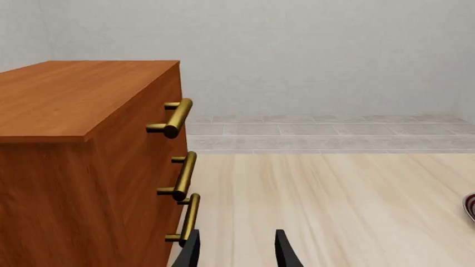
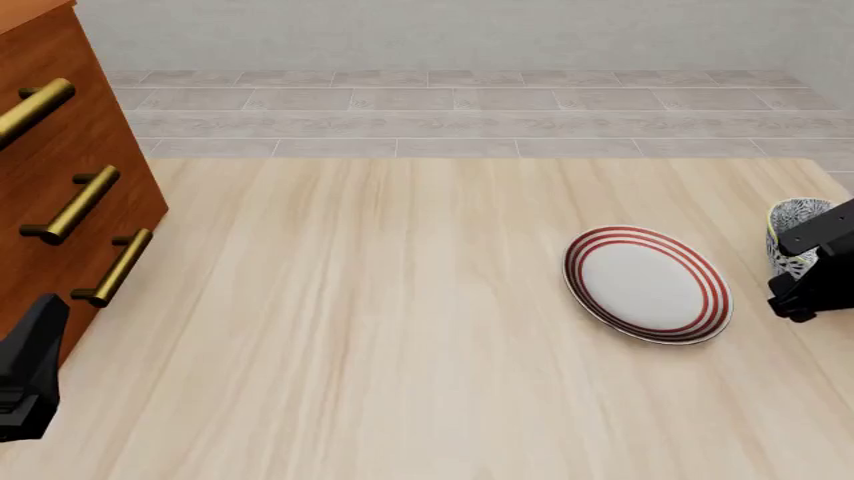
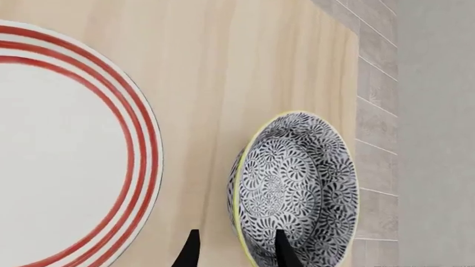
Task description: Put the bowl on top of the cabinet.
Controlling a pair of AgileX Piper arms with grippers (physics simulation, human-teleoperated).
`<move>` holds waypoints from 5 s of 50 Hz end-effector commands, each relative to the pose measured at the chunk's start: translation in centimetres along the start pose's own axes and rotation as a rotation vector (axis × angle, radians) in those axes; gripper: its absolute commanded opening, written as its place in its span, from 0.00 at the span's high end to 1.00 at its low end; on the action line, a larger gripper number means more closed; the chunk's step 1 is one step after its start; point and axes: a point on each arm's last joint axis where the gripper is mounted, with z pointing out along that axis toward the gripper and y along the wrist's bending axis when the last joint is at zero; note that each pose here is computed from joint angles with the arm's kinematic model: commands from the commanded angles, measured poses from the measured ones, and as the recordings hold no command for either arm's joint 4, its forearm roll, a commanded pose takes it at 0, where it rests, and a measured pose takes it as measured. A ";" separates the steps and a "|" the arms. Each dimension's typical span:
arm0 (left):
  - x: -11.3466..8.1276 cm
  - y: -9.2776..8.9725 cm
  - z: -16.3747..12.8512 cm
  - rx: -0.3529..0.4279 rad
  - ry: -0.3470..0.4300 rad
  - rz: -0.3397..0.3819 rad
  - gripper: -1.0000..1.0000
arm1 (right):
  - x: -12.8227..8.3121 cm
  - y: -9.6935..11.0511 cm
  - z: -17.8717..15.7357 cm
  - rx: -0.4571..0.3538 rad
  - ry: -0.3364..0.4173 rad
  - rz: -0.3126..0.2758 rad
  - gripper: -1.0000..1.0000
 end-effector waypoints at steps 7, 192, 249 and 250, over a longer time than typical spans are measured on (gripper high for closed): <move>0.0 0.0 0.0 0.001 -0.001 0.001 0.00 | 0.3 -0.1 0.8 -0.002 0.011 0.008 0.00; 0.0 0.0 0.0 0.000 0.000 -0.001 0.00 | -15.5 13.2 -16.9 -0.054 -0.783 -0.987 1.00; -11.1 -1.9 2.2 0.262 0.108 -0.124 0.00 | -16.1 13.3 -17.1 -0.076 -0.780 -0.978 1.00; -11.5 -2.0 2.3 0.281 0.110 -0.132 0.00 | -16.1 13.3 -17.1 -0.076 -0.780 -0.978 1.00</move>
